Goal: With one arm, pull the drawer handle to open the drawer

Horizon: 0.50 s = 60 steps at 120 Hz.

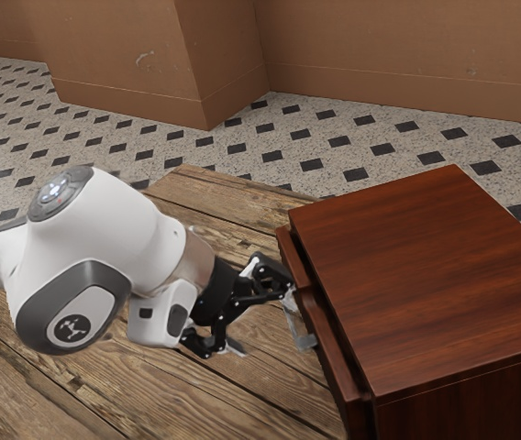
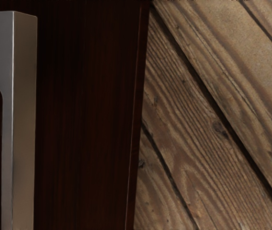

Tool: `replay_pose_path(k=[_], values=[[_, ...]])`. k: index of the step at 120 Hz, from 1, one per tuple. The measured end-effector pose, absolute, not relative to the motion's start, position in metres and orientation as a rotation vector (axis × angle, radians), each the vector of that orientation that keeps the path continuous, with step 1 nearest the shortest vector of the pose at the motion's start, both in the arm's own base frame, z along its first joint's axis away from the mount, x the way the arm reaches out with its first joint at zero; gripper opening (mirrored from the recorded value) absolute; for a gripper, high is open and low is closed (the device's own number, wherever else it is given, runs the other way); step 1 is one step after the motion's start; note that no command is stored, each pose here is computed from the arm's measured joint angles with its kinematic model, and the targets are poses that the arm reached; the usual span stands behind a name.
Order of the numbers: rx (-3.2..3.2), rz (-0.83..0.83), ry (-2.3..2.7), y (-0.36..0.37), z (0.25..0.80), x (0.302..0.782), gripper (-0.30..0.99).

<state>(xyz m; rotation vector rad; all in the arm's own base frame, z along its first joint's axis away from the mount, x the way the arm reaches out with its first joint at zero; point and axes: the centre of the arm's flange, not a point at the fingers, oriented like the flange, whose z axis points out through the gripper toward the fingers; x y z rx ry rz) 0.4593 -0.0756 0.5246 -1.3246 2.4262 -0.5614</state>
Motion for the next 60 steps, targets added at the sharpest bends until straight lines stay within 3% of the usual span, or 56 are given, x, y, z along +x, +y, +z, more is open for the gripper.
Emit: replay_pose_path(k=[60], values=[[-1.344,-0.553,2.432,-0.061,0.528,0.431,0.68]])
